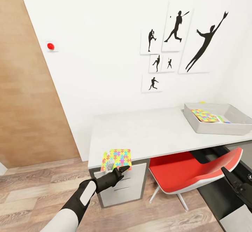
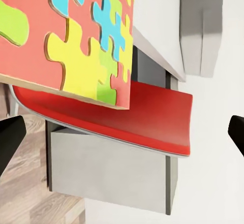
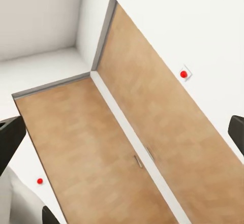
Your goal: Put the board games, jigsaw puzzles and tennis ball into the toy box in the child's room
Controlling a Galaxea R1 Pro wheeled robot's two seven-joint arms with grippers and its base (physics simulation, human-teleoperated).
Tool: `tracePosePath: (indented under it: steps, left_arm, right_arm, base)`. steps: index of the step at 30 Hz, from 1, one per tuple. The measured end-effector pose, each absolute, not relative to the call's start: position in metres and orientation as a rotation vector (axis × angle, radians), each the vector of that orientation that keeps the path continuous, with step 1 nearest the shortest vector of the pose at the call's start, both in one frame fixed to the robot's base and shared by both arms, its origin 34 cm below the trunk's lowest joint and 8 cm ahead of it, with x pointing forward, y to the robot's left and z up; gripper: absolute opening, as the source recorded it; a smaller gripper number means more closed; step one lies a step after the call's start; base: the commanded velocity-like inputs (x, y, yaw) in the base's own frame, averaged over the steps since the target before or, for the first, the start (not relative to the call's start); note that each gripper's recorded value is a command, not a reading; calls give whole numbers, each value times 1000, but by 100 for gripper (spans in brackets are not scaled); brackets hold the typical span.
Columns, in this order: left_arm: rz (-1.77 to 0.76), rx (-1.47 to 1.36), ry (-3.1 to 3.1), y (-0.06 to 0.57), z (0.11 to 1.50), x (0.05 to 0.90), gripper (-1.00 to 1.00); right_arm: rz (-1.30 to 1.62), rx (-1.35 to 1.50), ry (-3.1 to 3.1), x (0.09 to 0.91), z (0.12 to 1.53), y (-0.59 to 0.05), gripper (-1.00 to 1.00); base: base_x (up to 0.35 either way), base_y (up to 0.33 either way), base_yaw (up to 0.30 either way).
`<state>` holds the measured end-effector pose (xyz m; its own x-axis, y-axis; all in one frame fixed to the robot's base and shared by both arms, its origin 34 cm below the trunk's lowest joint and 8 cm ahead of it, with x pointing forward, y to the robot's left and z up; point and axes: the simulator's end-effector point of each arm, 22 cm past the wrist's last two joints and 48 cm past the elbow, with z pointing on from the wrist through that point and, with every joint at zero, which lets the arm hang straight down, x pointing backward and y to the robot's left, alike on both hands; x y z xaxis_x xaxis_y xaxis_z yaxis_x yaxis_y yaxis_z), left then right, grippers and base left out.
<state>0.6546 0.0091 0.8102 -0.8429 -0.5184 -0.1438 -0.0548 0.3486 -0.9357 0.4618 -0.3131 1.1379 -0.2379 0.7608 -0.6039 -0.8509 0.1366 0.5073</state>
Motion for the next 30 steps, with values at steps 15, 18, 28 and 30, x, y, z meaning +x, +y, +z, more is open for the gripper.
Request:
tracePosePath:
  steps: [15,18,28,30]
  left_arm:
    - [-1502,-501,2199,9,810,654,100]
    - [-1502,-502,2200,9,810,654,100]
    - [-1502,-502,2199,9,810,655,100]
    - [-1502,-502,2200,9,810,655,100]
  right_arm:
    - [1505,-117,1004,462,1138,-313,100]
    - [1504,-117,1005,462,1137,-313,100]
    - [1503,-116,1005,463,1137,-313,100]
    - [1503,-116,1005,463,1137,-313,100]
  base:
    - [38,0,0]
    - [34,0,0]
    - [6,0,0]
    - [0,0,0]
